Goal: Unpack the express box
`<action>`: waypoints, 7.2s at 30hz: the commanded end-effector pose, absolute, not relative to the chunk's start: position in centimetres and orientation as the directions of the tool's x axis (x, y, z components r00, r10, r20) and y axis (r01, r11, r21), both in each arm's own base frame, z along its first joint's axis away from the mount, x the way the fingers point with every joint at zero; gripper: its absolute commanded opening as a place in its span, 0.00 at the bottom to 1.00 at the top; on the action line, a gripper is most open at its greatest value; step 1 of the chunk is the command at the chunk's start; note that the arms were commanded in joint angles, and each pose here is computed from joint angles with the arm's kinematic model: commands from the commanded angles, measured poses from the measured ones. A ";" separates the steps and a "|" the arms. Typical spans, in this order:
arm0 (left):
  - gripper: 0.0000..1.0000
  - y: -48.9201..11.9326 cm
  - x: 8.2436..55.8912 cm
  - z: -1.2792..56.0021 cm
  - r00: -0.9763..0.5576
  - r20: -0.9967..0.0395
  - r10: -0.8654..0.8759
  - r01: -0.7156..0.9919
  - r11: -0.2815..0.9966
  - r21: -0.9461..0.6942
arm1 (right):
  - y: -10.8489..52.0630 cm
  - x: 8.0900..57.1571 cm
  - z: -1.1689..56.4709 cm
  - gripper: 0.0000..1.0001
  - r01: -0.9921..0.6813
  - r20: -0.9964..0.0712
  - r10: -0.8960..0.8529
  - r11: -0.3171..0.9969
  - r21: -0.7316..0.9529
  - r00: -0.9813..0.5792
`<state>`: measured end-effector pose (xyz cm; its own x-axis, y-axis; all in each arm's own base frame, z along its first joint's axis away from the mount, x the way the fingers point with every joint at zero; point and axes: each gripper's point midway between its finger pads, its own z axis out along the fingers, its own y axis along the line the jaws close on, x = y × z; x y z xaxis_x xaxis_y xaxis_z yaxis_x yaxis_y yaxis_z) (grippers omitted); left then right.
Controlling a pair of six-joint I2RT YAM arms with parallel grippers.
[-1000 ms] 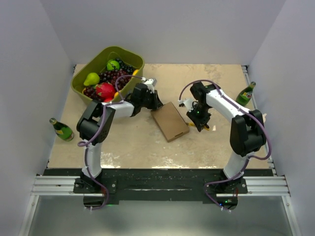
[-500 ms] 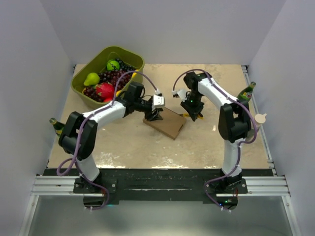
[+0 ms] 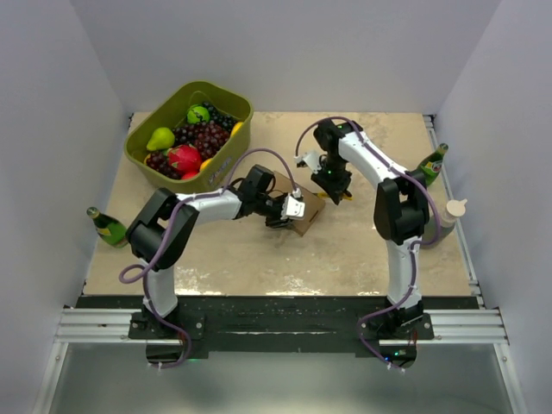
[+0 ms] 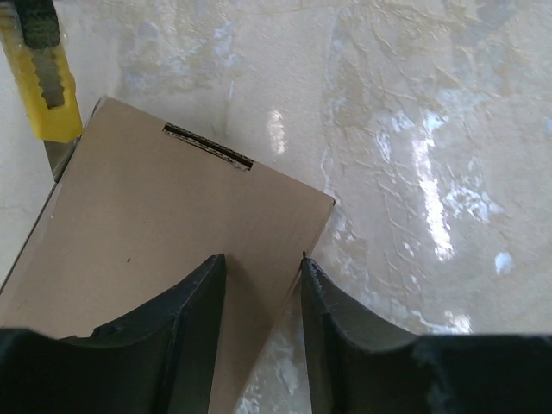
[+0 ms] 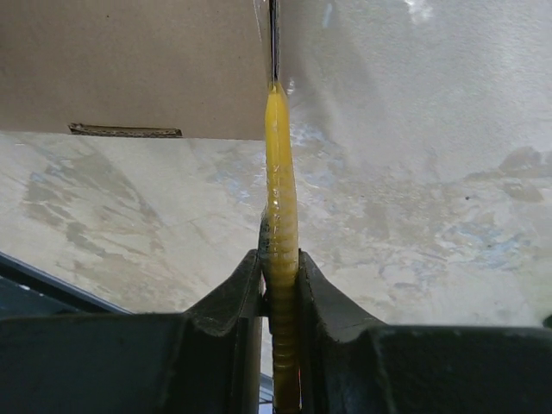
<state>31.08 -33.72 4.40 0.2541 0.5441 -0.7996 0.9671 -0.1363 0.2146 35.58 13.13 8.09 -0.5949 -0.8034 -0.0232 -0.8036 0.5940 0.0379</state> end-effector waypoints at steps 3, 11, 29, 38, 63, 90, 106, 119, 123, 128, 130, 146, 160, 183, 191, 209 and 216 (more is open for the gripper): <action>0.31 -34.0 34.9 1.0 0.141 -0.736 0.662 0.977 0.028 0.212 | 11.1 31.6 8.9 0.00 -0.807 0.130 -0.809 0.585 0.083 -0.573; 0.13 -34.3 34.1 -0.4 -0.040 -0.733 0.679 0.981 0.166 0.100 | 8.9 29.2 9.3 0.00 -0.802 0.208 -0.792 0.595 0.049 -0.575; 0.08 -33.4 34.4 -0.6 -0.099 -0.736 0.669 0.961 0.257 0.103 | 6.0 27.2 9.1 0.00 -0.799 0.285 -0.774 0.600 0.043 -0.566; 0.07 -32.6 33.3 -0.9 -0.106 -0.735 0.670 0.963 0.254 0.093 | 3.2 26.2 9.0 0.00 -0.794 0.362 -0.741 0.608 0.005 -0.565; 0.43 -33.7 35.8 14.7 -0.105 -0.905 0.412 0.963 0.270 0.011 | 8.3 42.7 12.2 0.51 -0.597 -0.349 -0.565 0.802 -0.020 -0.748; 0.59 -22.9 33.1 6.0 -0.648 -0.697 0.308 0.671 0.664 -0.330 | 27.0 45.7 9.6 0.90 -0.784 -0.709 -0.363 0.432 0.446 -0.604; 0.68 -25.6 41.1 6.4 -0.439 -0.791 0.425 0.789 0.604 -0.113 | 22.6 32.4 8.9 0.99 -0.708 -0.510 -0.494 0.434 0.557 -0.704; 0.65 -26.0 40.5 10.1 -0.494 -0.801 0.339 0.659 0.747 -0.090 | 19.4 41.4 8.1 0.81 -0.461 -0.580 -0.175 0.796 0.393 -0.796; 0.50 -28.6 39.7 11.7 -0.457 -0.833 0.312 0.722 0.677 -0.142 | 20.8 42.6 8.0 0.81 -0.474 -0.589 -0.172 0.781 0.408 -0.790; 0.28 -30.9 37.4 9.7 -0.469 -0.820 0.326 0.795 0.560 -0.232 | 21.5 43.1 7.0 0.78 -0.457 -0.577 -0.167 0.792 0.405 -0.800; 0.24 -31.0 36.5 8.4 -0.491 -0.799 0.347 0.803 0.537 -0.260 | 21.4 43.3 6.4 0.77 -0.441 -0.564 -0.160 0.800 0.407 -0.810; 0.07 -30.1 35.5 3.9 -0.527 -0.731 0.434 0.803 0.537 -0.260 | 19.8 43.5 3.7 0.74 -0.394 -0.520 -0.194 0.866 0.308 -0.832; 0.07 -30.0 35.4 3.7 -0.531 -0.726 0.437 0.800 0.540 -0.260 | 19.9 42.0 2.3 0.70 -0.333 -0.465 -0.332 0.939 -0.083 -0.821; 0.05 -27.8 34.2 1.6 -0.497 -0.691 0.524 0.820 0.544 -0.177 | 15.1 39.3 -3.2 0.17 -0.482 -0.252 -0.442 0.867 0.128 -0.861; 0.06 -27.5 34.6 0.1 -0.502 -0.665 0.553 0.819 0.552 -0.159 | 13.7 38.8 -4.3 0.00 -0.393 -0.142 -0.366 0.836 0.384 -0.919; 0.12 -27.7 35.0 -0.7 -0.509 -0.644 0.571 0.814 0.562 -0.146 | 15.4 36.7 -0.1 0.00 -0.326 -0.213 -0.277 0.478 0.815 -0.937; 0.39 -28.7 36.2 2.2 -0.430 -0.696 0.575 0.857 0.503 -0.113 | 15.1 39.4 8.8 0.00 -0.538 -0.482 -0.253 0.523 0.661 -0.839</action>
